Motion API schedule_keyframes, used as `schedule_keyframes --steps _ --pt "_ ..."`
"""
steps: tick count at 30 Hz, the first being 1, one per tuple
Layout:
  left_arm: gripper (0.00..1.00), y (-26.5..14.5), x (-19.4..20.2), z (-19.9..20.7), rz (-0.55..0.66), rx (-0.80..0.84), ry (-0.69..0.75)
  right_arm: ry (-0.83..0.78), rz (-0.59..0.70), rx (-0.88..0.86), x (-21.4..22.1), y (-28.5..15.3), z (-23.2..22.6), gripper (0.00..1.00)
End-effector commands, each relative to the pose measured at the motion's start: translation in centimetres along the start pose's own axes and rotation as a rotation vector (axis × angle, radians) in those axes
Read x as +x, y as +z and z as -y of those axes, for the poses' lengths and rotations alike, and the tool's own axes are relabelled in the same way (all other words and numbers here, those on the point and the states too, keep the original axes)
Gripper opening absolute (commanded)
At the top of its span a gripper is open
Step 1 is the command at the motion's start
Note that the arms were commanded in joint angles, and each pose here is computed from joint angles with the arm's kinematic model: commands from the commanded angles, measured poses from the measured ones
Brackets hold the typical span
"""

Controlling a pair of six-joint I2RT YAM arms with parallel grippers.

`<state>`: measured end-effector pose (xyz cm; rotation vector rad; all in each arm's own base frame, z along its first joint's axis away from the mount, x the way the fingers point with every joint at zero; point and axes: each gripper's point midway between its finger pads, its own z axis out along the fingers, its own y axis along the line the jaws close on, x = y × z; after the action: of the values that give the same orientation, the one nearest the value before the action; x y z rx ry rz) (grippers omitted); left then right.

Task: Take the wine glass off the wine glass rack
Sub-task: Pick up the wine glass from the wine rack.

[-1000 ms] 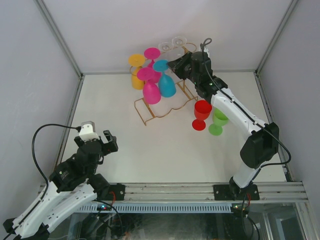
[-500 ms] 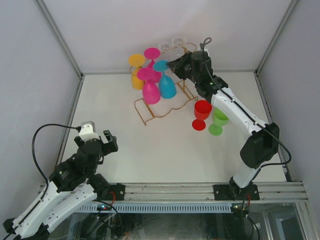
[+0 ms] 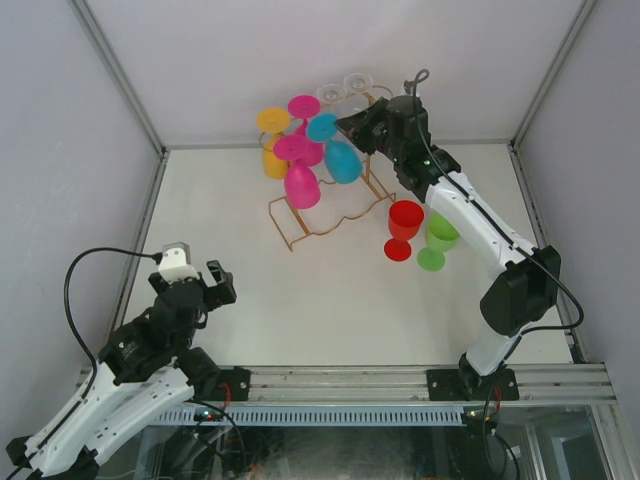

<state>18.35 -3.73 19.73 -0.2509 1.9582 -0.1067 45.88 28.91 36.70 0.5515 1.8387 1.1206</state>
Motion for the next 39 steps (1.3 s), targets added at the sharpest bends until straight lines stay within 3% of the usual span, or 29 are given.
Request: schedule_keyframes --steps 1,39 --pt "1.0 -0.2 -1.3 0.7 0.028 0.024 -0.036 0.037 0.021 -0.078 -1.4 -0.8 -2.7 0.0" --pt "1.0 -0.2 -1.2 0.9 0.022 0.031 -0.035 0.133 0.047 -0.143 -1.9 -3.6 -3.8 0.0"
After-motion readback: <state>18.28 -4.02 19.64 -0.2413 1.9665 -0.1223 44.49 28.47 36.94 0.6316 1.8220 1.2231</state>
